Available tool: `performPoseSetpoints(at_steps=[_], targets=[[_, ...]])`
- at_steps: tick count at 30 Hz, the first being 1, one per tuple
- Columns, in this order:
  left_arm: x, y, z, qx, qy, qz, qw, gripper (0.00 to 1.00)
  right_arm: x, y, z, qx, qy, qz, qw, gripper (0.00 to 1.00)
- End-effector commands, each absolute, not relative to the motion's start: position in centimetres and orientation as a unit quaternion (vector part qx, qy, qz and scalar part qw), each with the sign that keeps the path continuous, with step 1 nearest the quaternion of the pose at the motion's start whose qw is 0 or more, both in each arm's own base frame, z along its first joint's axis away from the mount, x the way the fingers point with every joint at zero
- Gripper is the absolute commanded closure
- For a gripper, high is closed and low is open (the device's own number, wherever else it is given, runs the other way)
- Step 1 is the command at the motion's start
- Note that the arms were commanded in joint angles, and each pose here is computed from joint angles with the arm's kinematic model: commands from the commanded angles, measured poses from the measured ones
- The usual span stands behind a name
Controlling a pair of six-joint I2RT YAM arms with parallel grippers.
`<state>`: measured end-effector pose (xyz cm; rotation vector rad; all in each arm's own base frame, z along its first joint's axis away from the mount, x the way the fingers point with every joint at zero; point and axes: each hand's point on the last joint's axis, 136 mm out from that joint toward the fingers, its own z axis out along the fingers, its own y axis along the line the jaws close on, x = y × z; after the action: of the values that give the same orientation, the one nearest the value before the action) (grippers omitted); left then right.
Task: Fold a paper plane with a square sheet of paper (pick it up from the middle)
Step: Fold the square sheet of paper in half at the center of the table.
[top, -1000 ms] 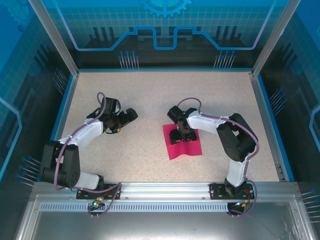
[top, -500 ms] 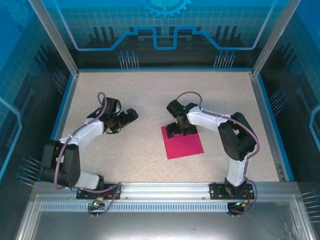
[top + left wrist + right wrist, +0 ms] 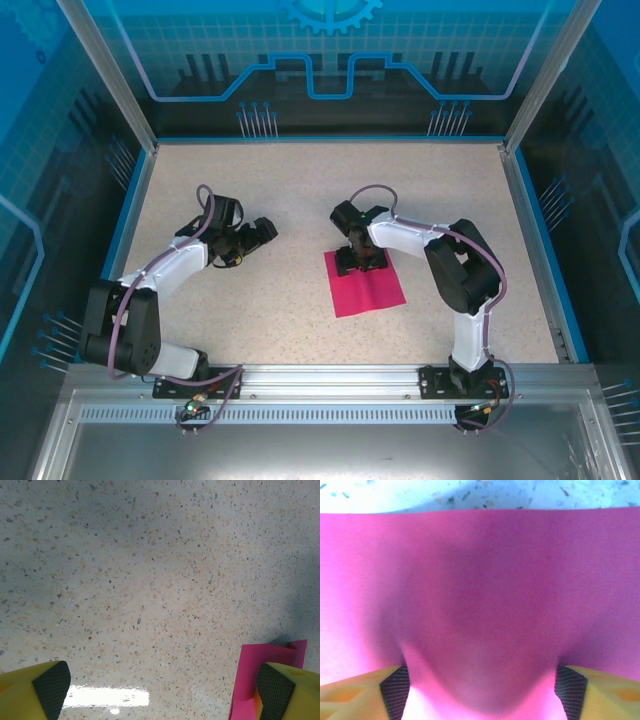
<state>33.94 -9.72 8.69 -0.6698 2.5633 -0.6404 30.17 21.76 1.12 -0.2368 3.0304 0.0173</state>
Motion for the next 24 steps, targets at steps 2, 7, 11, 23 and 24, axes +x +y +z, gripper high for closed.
performPoseSetpoints(at_steps=[2, 7, 11, 23, 24], targets=[[34.3, -10.5, 9.3, -0.237, 0.918, -0.244, 0.205, 0.01, 28.7, 21.6, -0.7, -0.064, 0.998, 0.018, 0.013, 0.32], [34.1, -10.6, 9.3, -0.237, 0.917, -0.247, 0.203, 0.01, 29.7, 25.4, 4.0, -0.051, 0.988, 0.138, 0.051, 0.53], [34.0, -11.0, 9.1, -0.242, 0.914, -0.258, 0.199, 0.01, 29.5, 30.8, 8.5, -0.067, 0.947, 0.308, 0.059, 0.71], [34.1, -13.5, 9.6, -0.224, 0.901, -0.316, 0.194, 0.01, 30.6, 31.1, 6.4, -0.05, 0.933, 0.355, 0.036, 0.7], [34.0, -13.9, 9.6, -0.222, 0.9, -0.323, 0.191, 0.01, 30.8, 30.2, 5.7, -0.053, 0.944, 0.323, 0.042, 0.66]])
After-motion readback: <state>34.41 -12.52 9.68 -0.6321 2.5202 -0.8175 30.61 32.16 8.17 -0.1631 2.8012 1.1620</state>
